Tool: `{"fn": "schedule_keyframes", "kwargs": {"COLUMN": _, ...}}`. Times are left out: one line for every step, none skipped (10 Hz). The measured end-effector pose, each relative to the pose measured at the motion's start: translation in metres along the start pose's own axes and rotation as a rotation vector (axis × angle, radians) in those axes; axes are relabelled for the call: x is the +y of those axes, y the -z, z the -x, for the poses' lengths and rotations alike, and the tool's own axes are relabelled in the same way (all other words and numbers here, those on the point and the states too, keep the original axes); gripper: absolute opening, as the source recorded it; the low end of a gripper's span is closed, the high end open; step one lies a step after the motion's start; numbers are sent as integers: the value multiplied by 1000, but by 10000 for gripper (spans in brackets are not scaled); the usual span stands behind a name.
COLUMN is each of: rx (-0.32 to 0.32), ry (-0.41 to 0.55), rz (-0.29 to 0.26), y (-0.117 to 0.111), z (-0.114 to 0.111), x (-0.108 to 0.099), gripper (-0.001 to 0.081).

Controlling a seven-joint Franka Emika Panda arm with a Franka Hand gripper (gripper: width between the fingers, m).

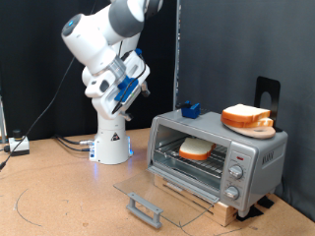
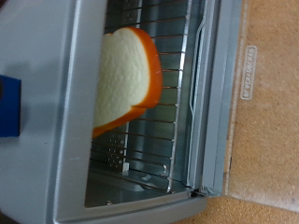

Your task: Make a piece of toast with the oven

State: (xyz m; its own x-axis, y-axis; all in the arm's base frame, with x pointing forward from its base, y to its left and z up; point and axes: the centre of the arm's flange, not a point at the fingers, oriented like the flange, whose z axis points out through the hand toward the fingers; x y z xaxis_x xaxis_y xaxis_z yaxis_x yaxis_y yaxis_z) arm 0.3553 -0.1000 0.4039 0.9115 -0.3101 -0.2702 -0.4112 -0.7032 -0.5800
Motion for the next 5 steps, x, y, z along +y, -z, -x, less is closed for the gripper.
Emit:
{"fn": "schedule_keyframes", "kwargs": {"rx": 12, "ry": -26, "rz": -4, "y": 4, "z": -10, "x": 11, "gripper": 808}}
{"fn": "schedule_keyframes", "kwargs": {"rx": 51, "ry": -41, "rz": 7, "y": 8, "z": -20, "x": 23, "gripper": 808}}
{"fn": "schedule_keyframes", "kwargs": {"rx": 86, "ry": -46, "rz": 29, "y": 12, "z": -30, "x": 35, "gripper": 808}}
{"fn": "schedule_keyframes", "kwargs": {"rx": 110, "ry": -44, "rz": 55, "y": 15, "z": -38, "x": 46, "gripper": 808}}
{"fn": "schedule_keyframes", "kwargs": {"rx": 119, "ry": -42, "rz": 75, "y": 19, "z": -46, "x": 56, "gripper": 808}}
